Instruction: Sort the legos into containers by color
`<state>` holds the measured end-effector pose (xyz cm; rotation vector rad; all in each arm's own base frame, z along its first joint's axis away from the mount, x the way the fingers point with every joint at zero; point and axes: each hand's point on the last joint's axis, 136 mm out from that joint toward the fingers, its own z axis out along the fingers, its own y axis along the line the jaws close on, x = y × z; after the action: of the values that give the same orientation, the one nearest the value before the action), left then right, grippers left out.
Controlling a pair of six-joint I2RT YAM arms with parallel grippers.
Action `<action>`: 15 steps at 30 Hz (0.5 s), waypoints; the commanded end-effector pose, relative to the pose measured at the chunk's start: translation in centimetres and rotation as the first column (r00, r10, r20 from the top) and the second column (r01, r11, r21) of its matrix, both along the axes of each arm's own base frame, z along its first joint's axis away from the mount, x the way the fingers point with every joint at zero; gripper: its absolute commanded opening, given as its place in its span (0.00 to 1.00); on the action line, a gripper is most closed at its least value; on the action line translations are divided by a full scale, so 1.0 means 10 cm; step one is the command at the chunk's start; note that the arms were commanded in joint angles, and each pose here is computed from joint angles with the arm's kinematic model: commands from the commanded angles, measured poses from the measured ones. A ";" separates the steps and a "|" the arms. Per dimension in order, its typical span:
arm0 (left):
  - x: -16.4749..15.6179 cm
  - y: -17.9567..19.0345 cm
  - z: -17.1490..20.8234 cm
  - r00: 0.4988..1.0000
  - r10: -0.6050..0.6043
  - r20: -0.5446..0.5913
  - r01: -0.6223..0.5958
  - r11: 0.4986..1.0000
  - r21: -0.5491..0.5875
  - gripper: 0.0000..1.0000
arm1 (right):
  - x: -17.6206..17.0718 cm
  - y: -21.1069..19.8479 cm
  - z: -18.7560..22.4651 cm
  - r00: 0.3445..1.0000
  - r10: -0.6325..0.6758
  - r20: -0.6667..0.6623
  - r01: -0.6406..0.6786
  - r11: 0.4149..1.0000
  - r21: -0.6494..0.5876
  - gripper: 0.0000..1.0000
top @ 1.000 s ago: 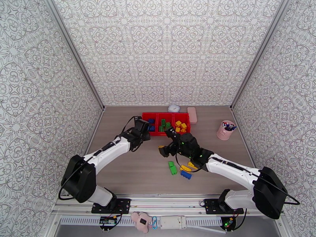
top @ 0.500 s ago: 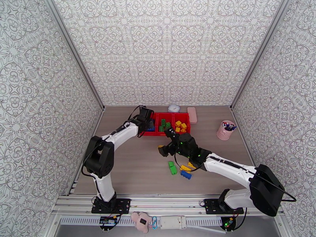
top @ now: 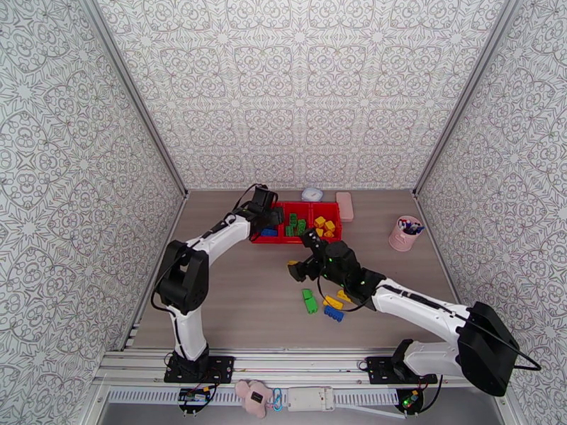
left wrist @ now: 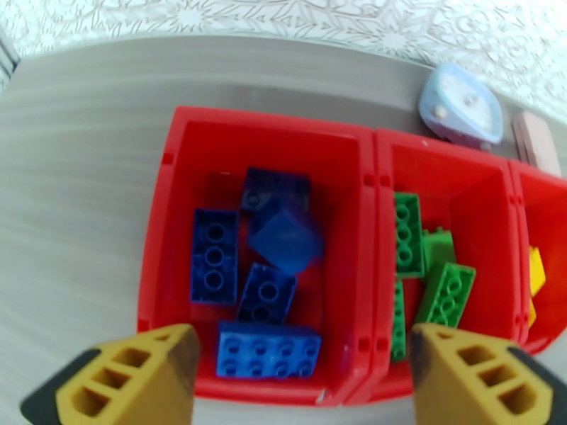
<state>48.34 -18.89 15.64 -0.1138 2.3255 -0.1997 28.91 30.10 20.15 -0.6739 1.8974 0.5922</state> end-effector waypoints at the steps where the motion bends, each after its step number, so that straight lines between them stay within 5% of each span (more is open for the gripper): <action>1: -0.23 -0.02 0.46 0.991 -0.042 0.124 0.041 0.999 0.008 0.89 | -0.01 -0.11 -0.12 0.997 -0.063 -0.045 0.062 0.998 -0.029 0.94; 11: -1.34 -0.03 0.59 0.940 -0.261 0.221 0.256 0.965 0.055 0.99 | -0.20 -0.24 -0.50 0.971 -0.134 -0.197 0.125 0.991 -0.056 0.94; 15: -1.88 -0.08 0.62 0.874 -0.410 0.260 0.407 0.911 0.069 1.00 | -0.36 -0.28 -0.64 0.955 -0.164 -0.245 0.152 0.986 -0.067 0.93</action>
<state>32.26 -18.68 21.65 0.2415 2.0945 -0.3321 26.38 28.16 14.78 -0.5574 2.1235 0.5660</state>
